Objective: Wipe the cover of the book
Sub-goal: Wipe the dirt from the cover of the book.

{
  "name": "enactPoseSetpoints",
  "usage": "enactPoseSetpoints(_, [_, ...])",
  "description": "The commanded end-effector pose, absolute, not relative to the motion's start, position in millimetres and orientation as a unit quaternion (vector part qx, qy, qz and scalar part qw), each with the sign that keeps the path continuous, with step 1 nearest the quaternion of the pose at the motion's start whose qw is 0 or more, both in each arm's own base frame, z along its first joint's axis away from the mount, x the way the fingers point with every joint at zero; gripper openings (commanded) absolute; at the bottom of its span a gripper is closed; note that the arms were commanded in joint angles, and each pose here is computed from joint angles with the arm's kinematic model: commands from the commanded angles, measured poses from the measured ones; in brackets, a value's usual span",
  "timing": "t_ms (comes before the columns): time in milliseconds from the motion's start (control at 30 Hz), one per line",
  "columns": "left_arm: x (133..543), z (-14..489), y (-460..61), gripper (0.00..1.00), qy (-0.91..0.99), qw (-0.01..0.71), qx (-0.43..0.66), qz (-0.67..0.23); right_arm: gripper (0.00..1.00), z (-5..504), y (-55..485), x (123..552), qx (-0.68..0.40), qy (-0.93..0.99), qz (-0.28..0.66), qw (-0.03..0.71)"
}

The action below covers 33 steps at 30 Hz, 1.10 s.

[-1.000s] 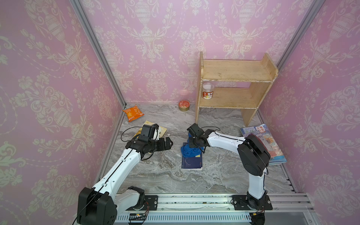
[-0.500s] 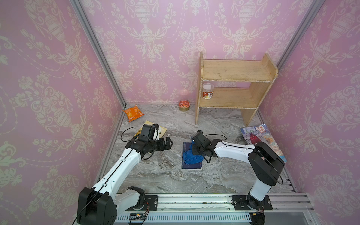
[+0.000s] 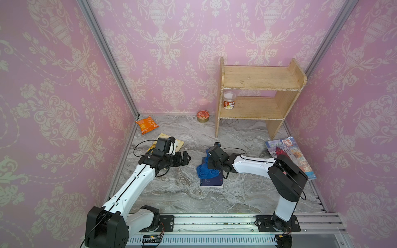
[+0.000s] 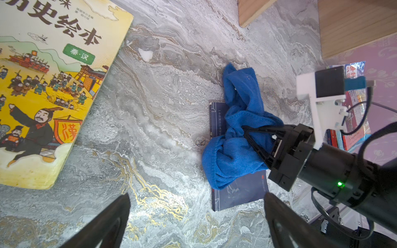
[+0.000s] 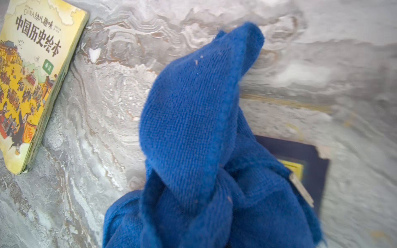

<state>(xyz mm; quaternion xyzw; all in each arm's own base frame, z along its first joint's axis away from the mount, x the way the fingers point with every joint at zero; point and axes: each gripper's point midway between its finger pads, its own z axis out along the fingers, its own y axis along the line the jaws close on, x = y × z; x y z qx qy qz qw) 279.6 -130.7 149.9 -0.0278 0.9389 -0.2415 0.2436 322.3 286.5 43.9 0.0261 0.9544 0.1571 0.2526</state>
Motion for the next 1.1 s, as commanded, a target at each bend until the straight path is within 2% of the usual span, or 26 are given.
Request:
enactPoseSetpoints(0, [278.1,145.7,-133.1,0.99,0.939,0.232,-0.025,-0.252,0.0,-8.5,217.0,278.0,0.051,0.984,0.045,0.163])
enactPoseSetpoints(100, [278.1,145.3,-133.4,0.99,0.939,0.231,-0.025,-0.253,0.0,-10.2,232.0,279.3,0.05,0.984,0.056,0.159])
enactPoseSetpoints(300, [277.3,143.2,-133.8,0.99,0.94,0.228,-0.025,-0.253,0.0,-13.3,307.2,279.3,-0.001,0.985,0.089,0.149])
enactPoseSetpoints(400, [276.1,141.5,-134.1,0.99,0.941,0.224,-0.025,-0.254,0.0,-14.8,297.3,272.9,0.002,0.986,0.082,0.147])
enactPoseSetpoints(567, [276.5,143.1,-136.0,0.99,0.939,0.225,-0.023,-0.259,0.0,-13.4,230.9,251.4,0.037,0.987,0.043,0.153])
enactPoseSetpoints(667, [276.4,142.7,-136.7,0.99,0.939,0.223,-0.023,-0.261,0.0,-11.4,210.5,243.2,0.052,0.986,0.04,0.152])
enactPoseSetpoints(800, [275.7,141.9,-136.8,0.99,0.939,0.221,-0.022,-0.261,0.0,-8.3,241.6,236.1,0.021,0.986,0.058,0.154])
enactPoseSetpoints(933, [275.8,141.7,-137.4,0.99,0.939,0.221,-0.021,-0.262,0.0,-10.5,304.4,223.9,-0.033,0.986,0.077,0.144])
enactPoseSetpoints(1067, [275.6,142.6,-137.0,0.99,0.939,0.223,-0.02,-0.261,0.0,-18.3,299.8,216.8,-0.029,0.988,0.068,0.139])
